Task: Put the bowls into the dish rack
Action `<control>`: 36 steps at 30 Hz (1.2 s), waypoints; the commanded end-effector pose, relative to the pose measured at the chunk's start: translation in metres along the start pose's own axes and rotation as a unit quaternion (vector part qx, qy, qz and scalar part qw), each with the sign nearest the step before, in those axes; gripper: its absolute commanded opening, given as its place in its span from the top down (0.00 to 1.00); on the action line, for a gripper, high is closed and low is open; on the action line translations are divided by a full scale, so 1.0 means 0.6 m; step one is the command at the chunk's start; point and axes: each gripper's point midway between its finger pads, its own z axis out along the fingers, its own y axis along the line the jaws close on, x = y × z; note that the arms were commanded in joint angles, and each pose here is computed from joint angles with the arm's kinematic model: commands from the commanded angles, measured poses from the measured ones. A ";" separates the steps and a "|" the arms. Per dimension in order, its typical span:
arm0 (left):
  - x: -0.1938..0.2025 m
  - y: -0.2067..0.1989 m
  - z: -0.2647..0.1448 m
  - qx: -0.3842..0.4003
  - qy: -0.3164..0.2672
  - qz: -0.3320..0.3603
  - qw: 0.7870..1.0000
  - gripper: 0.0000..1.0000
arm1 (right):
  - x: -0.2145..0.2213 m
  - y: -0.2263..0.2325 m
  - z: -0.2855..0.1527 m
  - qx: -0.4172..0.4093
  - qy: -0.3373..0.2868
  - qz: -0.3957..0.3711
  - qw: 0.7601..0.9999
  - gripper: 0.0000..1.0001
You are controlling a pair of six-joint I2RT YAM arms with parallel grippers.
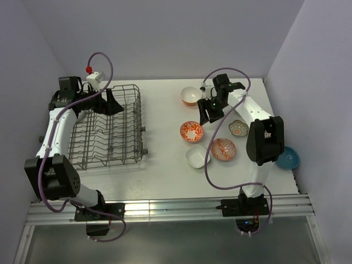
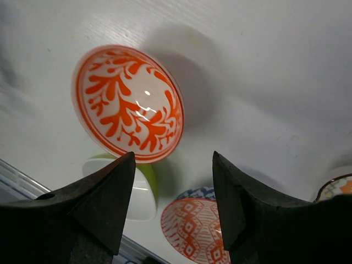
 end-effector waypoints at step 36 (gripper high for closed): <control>0.013 -0.078 0.013 0.077 0.005 0.062 0.995 0.09 | 0.202 -0.137 0.018 0.026 0.172 -0.129 0.976 0.43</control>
